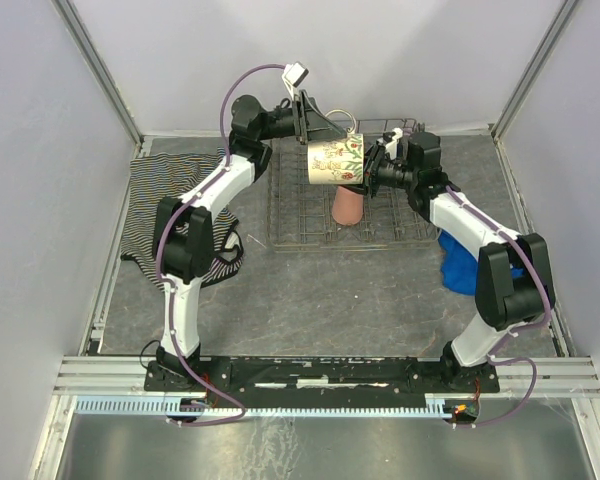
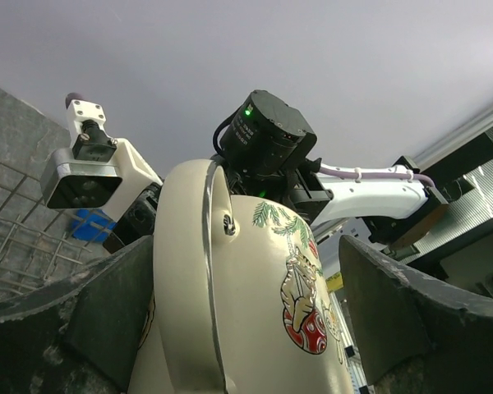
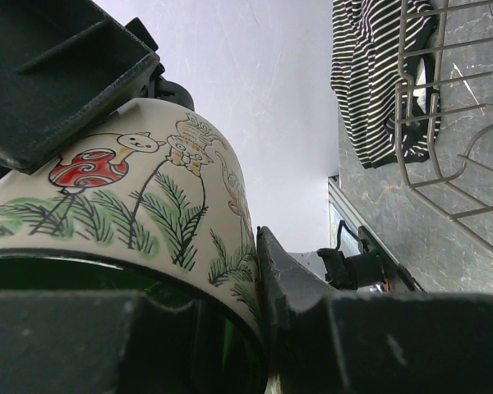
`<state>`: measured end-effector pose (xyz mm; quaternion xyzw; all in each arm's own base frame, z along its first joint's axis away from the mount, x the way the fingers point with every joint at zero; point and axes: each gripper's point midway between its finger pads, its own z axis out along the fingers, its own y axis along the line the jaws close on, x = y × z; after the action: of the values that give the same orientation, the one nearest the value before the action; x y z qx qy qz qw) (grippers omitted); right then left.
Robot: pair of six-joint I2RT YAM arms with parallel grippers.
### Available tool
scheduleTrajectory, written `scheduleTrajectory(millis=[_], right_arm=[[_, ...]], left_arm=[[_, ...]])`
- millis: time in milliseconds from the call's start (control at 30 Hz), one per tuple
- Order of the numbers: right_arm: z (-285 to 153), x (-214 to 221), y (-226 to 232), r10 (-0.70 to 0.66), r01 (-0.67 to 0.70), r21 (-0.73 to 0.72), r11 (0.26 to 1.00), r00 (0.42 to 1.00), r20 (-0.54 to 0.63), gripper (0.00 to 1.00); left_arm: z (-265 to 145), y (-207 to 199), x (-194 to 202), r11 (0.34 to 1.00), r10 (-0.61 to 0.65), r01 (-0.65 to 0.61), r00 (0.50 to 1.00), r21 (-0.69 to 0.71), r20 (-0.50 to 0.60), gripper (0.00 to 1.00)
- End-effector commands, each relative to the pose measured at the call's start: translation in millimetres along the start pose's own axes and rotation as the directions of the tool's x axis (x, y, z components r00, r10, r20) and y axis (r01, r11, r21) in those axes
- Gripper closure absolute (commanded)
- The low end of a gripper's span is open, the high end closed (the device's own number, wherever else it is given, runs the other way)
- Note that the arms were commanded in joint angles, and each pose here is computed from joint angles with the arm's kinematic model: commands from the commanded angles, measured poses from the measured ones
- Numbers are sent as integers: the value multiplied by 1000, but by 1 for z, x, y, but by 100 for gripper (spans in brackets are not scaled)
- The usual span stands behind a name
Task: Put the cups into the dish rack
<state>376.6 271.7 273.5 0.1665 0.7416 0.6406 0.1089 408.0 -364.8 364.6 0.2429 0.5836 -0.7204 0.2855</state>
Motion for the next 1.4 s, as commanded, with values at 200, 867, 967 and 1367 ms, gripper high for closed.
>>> scheduleTrajectory(millis=[200, 867, 967, 1367], right_arm=[[-5, 29, 44, -166, 157, -101, 982, 982, -87, 99], [-6, 40, 38, -155, 148, -77, 986, 982, -106, 99], [-5, 41, 37, -153, 146, -74, 987, 982, -109, 99], [0, 32, 46, -160, 152, -97, 984, 983, -85, 99]], left_arm=[[6, -20, 9, 999, 50, -50, 997, 0, -67, 13], [-6, -7, -10, 997, 67, -67, 998, -24, -22, 15], [-6, -5, -11, 998, 66, -66, 998, -25, -18, 16], [-5, -7, 13, 999, 25, -26, 998, -25, -50, 21]])
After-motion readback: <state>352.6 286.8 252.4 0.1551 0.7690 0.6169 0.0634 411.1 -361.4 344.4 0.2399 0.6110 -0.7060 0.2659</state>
